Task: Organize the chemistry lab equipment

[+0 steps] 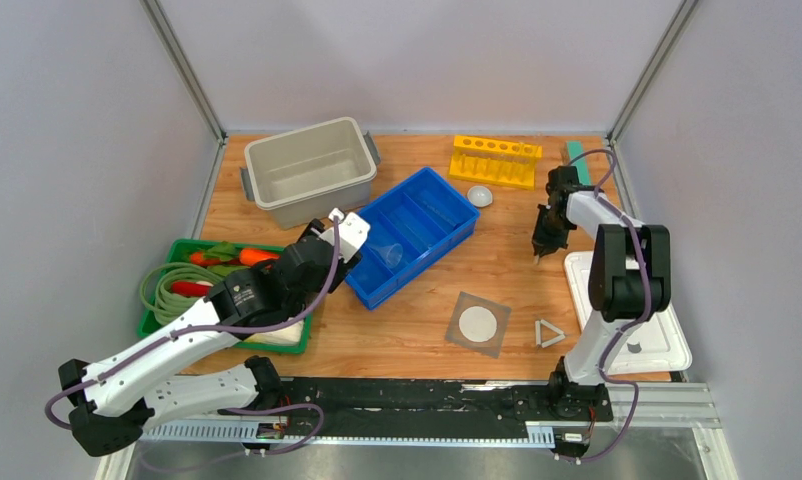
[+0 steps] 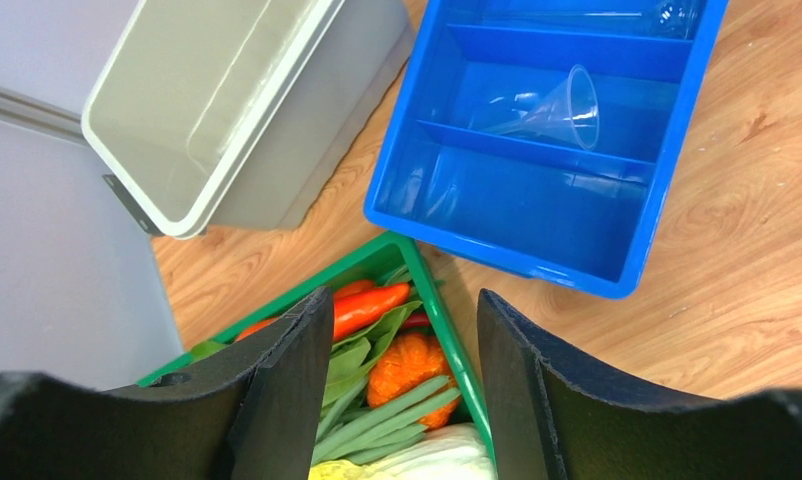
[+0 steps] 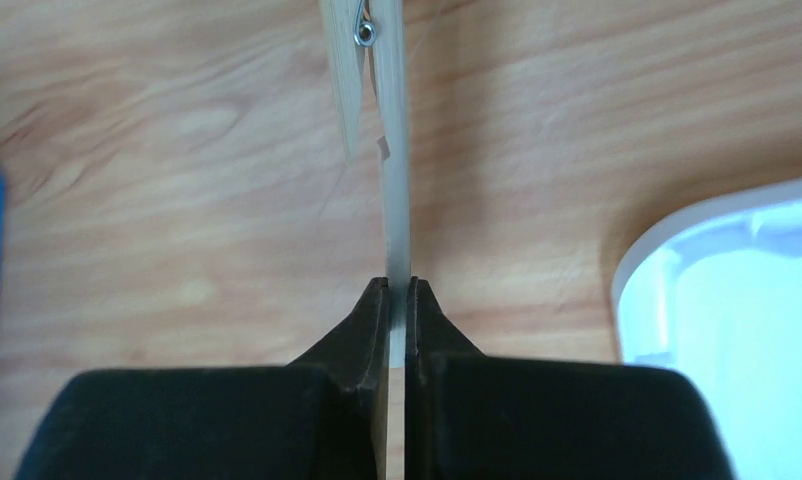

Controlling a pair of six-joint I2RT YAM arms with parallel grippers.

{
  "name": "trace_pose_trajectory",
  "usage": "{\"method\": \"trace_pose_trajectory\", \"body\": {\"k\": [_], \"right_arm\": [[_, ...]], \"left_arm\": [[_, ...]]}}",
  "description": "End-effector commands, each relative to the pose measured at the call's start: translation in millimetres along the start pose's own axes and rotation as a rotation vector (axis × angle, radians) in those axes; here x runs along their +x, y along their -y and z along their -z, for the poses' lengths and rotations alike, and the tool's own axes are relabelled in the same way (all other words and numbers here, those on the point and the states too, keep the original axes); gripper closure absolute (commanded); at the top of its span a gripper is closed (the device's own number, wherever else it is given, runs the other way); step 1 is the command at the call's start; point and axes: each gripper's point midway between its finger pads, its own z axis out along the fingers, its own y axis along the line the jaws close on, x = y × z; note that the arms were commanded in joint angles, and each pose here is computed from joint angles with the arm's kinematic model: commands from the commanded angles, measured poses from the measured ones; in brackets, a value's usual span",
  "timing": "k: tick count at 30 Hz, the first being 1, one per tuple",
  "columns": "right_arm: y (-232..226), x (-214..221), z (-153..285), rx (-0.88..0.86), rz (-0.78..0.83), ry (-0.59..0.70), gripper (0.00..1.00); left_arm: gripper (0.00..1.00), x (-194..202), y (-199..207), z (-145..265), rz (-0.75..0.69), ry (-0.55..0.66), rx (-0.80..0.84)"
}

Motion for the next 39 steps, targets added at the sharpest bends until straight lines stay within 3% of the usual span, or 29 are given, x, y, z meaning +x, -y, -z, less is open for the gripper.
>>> {"method": "trace_pose_trajectory", "body": {"k": [1,5,15,20,33,39], "right_arm": [[-36.5,-14.3,52.9,-0.2,-0.031,0.164,1.0],[-86.9,13.1,105.4,-0.493,-0.004,0.252,1.0],[-177.6,113.8,228.8,-1.09,0.243,0.451,1.0],[-193.7,147.5,258.2,-1.175,0.302,0.483,1.0],[-216.2,182.7,259.5,-1.171,0.407,0.444,1.0],[-226.5,190.2,262.4,-1.167,0.432,0.46,1.0]], "left_arm": [[0.37,-19.9,3.7,6.2,0.139,0.058,0.026],[0.37,-37.6,15.1,10.7,0.235,0.079,0.097],[0.29,-109.7,63.9,29.1,0.487,0.183,0.418],[0.28,-126.0,76.0,12.7,0.525,0.15,0.424],[0.21,-157.8,100.8,-6.8,0.54,0.164,0.499],[0.26,-155.5,104.4,-21.1,0.584,0.124,0.489]]}}
